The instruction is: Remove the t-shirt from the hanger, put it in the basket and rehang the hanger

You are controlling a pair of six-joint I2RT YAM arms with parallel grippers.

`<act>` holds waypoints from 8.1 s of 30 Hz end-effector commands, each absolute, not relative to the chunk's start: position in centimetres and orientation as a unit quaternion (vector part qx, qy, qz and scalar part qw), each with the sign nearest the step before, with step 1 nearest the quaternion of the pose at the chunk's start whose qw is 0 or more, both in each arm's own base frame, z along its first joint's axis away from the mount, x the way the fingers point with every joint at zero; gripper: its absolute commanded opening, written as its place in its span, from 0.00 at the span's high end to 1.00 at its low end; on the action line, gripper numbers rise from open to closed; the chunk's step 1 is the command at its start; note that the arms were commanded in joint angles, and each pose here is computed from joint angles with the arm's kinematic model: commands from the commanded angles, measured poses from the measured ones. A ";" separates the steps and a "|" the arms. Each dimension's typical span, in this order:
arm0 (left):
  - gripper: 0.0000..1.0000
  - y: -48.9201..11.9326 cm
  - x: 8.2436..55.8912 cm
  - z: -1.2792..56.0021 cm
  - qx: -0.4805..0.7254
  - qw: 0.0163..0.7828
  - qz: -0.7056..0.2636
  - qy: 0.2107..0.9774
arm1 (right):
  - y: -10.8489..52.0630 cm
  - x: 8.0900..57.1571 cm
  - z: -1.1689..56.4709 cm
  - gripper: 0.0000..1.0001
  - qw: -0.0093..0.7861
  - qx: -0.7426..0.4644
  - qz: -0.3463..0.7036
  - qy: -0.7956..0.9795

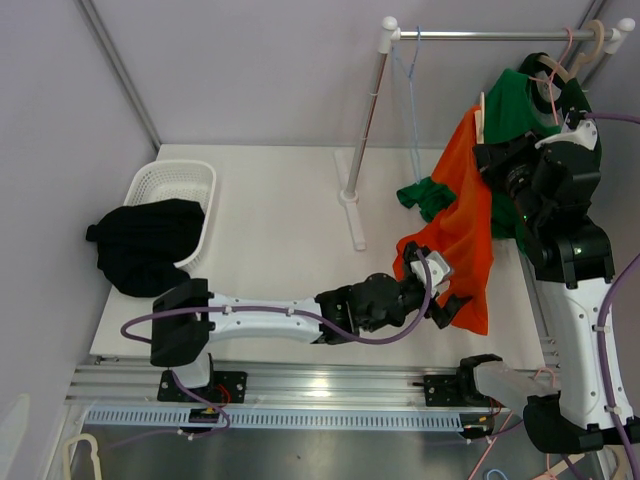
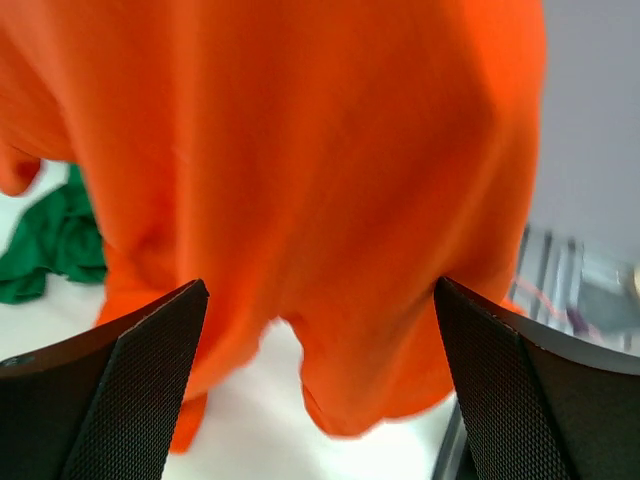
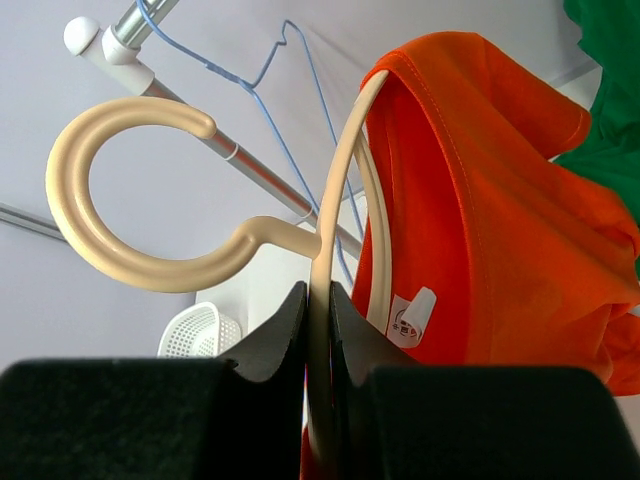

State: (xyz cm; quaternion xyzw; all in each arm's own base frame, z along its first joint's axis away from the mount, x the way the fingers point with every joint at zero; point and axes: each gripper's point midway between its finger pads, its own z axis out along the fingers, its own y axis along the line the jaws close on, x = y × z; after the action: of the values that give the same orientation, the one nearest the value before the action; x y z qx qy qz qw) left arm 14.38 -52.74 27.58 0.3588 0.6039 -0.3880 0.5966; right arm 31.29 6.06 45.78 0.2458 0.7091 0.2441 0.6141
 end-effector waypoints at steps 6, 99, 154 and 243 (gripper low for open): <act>0.21 -52.8 14.0 34.7 0.284 0.648 -0.413 0.573 | 5.9 30.4 50.2 1.00 0.661 0.237 0.270 0.659; 0.99 1.7 35.2 75.8 0.034 0.928 -0.110 0.356 | 9.7 50.9 54.6 1.00 0.670 0.093 0.378 0.632; 0.00 17.1 37.9 48.0 -0.402 0.714 0.065 0.570 | 10.3 49.7 50.5 0.71 0.651 0.111 0.337 0.671; 0.00 -30.9 28.7 34.8 0.200 0.566 -0.369 0.709 | -13.0 55.9 47.1 1.00 0.697 0.147 -0.025 0.701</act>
State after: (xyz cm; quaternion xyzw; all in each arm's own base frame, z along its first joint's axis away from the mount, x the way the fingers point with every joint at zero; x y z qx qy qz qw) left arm 28.72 -30.64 33.14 0.1989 0.7300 -0.3617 0.5447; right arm 56.90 -13.53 42.90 0.1524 0.7359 -0.0363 0.6587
